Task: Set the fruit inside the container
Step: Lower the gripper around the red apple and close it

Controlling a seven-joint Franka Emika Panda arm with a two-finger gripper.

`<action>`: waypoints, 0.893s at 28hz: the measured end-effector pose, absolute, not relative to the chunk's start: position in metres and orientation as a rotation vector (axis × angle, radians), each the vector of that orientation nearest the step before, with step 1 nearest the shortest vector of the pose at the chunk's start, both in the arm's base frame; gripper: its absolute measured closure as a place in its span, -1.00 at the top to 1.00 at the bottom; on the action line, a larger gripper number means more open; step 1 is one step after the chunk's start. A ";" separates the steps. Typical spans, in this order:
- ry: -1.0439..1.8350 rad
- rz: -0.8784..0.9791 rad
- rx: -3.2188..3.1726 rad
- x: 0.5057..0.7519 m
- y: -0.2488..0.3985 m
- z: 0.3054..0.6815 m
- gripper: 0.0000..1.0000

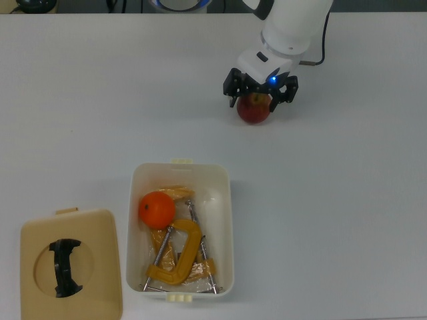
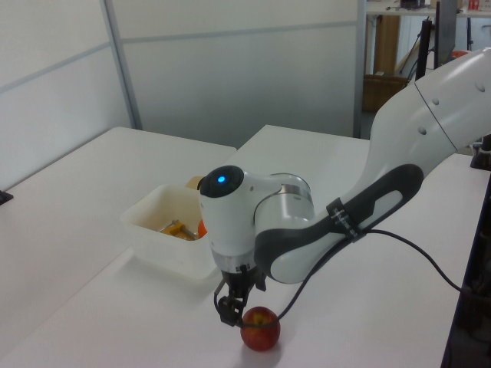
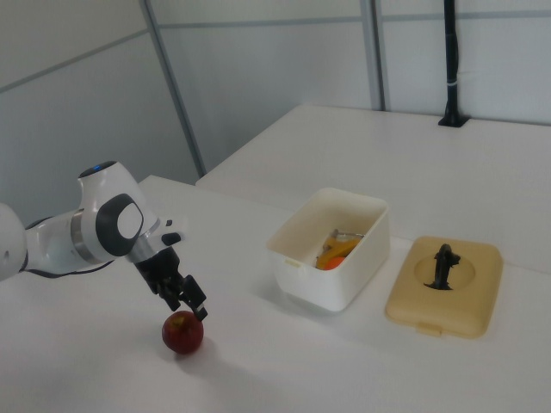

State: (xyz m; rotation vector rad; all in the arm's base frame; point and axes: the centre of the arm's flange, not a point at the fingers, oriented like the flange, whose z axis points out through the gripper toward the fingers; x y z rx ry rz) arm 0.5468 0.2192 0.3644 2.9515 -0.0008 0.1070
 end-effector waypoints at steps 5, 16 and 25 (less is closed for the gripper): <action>0.032 0.078 2.942 0.536 0.228 0.353 1.00; 0.073 0.076 2.912 0.528 0.226 0.337 0.93; 0.051 0.114 2.917 0.536 0.215 0.339 0.74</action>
